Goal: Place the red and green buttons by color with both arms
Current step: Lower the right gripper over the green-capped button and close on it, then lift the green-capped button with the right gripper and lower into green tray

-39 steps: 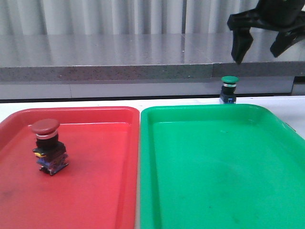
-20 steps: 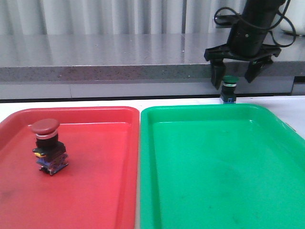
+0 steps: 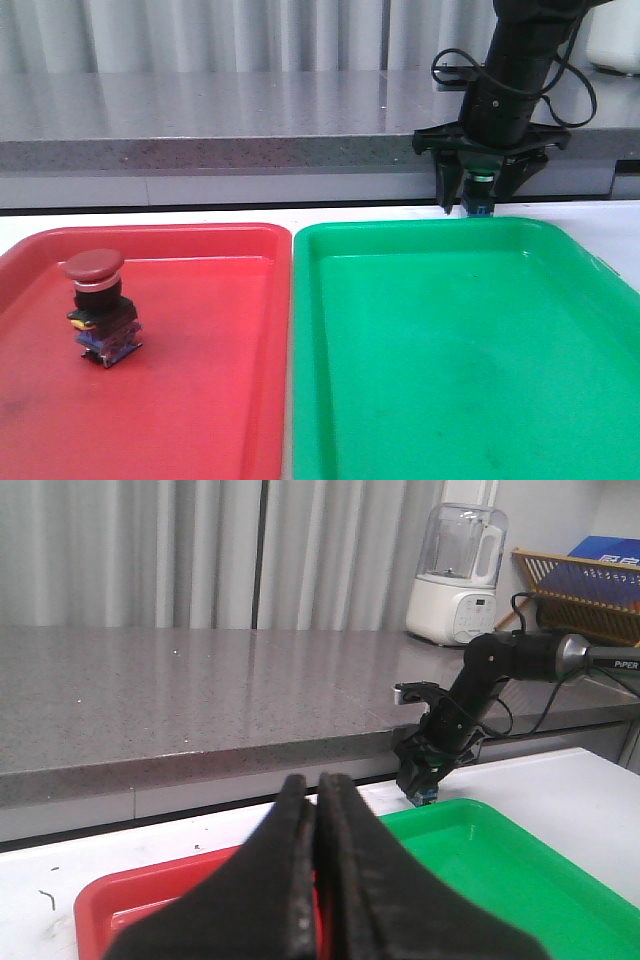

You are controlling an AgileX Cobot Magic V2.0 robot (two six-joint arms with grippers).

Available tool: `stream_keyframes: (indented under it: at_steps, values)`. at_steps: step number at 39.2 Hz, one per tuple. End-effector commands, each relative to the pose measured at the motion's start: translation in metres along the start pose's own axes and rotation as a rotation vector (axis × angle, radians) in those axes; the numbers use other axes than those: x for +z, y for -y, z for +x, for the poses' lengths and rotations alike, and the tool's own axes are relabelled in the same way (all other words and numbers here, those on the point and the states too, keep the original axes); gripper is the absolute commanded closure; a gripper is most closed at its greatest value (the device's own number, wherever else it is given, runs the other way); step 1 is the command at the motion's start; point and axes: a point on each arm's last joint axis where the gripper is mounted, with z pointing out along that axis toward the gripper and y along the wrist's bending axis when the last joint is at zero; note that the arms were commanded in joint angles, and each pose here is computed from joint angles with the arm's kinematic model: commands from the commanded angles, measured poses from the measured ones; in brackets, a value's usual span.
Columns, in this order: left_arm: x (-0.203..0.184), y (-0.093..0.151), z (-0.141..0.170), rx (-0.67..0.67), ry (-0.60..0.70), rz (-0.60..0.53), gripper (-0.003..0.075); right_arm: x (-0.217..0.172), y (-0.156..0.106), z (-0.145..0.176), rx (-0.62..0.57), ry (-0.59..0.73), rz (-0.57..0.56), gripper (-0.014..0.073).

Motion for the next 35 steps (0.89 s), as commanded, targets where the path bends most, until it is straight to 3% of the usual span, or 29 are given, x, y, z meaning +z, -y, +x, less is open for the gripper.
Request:
stream_keyframes:
  at_steps: [1,6,21,35]
  values:
    - [-0.001,0.002,-0.013,-0.016,0.083,0.027,0.0740,-0.042,-0.001,-0.017,0.008,0.114,-0.009,0.0253]
    - [-0.001,0.002,-0.013,-0.016,0.083,0.027,0.0740,-0.044,-0.001,-0.017,0.008,0.111,-0.008,0.0353]
    - [-0.001,0.002,-0.013,-0.016,0.083,0.027,0.0740,-0.075,-0.003,-0.027,0.006,0.128,-0.011,0.0353]
    - [-0.001,0.002,-0.013,-0.016,0.083,0.027,0.0740,-0.156,-0.014,-0.027,-0.014,0.236,-0.036,0.0363]
